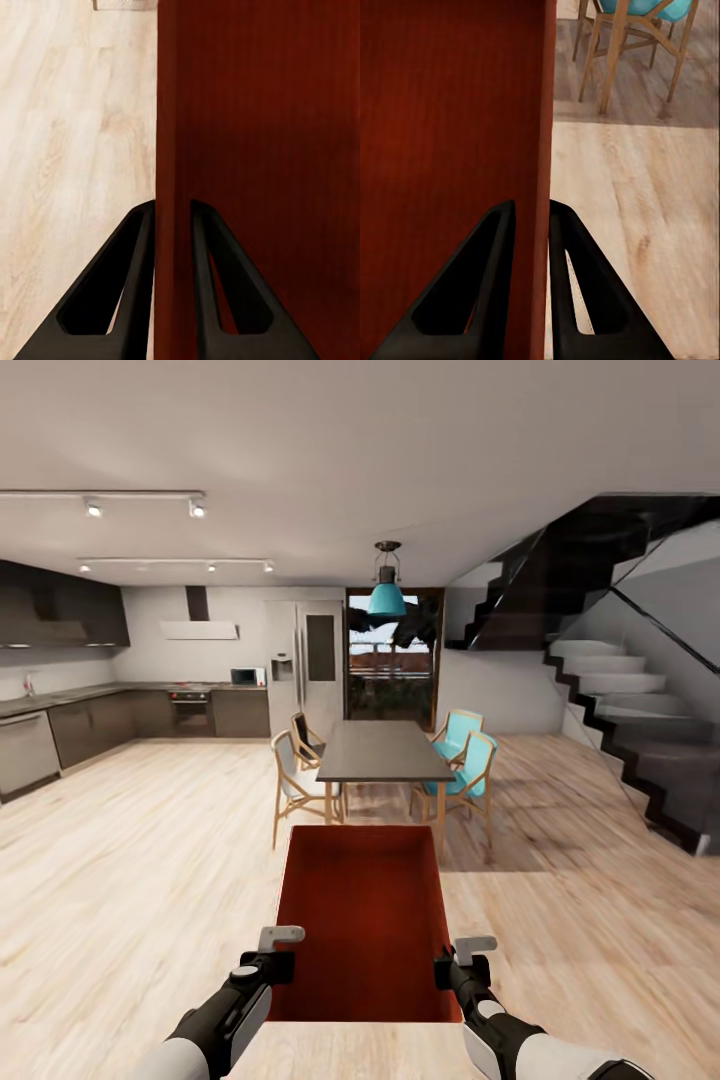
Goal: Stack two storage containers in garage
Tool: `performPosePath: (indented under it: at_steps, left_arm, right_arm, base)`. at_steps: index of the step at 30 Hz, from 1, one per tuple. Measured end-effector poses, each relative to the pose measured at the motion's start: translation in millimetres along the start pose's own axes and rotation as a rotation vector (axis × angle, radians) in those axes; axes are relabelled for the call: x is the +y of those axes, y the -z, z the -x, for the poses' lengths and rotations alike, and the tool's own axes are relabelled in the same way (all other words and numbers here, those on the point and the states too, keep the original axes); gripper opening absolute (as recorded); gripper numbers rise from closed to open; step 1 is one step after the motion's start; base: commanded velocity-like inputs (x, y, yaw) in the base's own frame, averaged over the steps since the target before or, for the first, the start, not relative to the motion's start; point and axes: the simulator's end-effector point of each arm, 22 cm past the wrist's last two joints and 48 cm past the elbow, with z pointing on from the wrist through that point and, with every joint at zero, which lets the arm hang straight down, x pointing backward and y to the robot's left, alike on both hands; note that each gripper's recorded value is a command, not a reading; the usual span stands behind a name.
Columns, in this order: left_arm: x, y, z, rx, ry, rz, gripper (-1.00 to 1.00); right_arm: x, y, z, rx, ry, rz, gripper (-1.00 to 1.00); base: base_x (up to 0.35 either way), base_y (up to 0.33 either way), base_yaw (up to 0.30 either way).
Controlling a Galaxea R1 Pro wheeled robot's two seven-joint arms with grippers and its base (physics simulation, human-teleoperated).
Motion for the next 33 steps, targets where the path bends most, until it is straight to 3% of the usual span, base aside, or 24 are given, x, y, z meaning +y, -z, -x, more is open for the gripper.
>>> performPosePath:
  at_steps: [33]
  left_arm:
    - [-0.7, 0.1, 0.4, 0.000, -0.002, 0.001, -1.00]
  right_arm:
    - [-0.6, 0.1, -0.3, 0.001, -0.001, -0.002, -1.00]
  base:
    - [0.000, 0.000, -0.282]
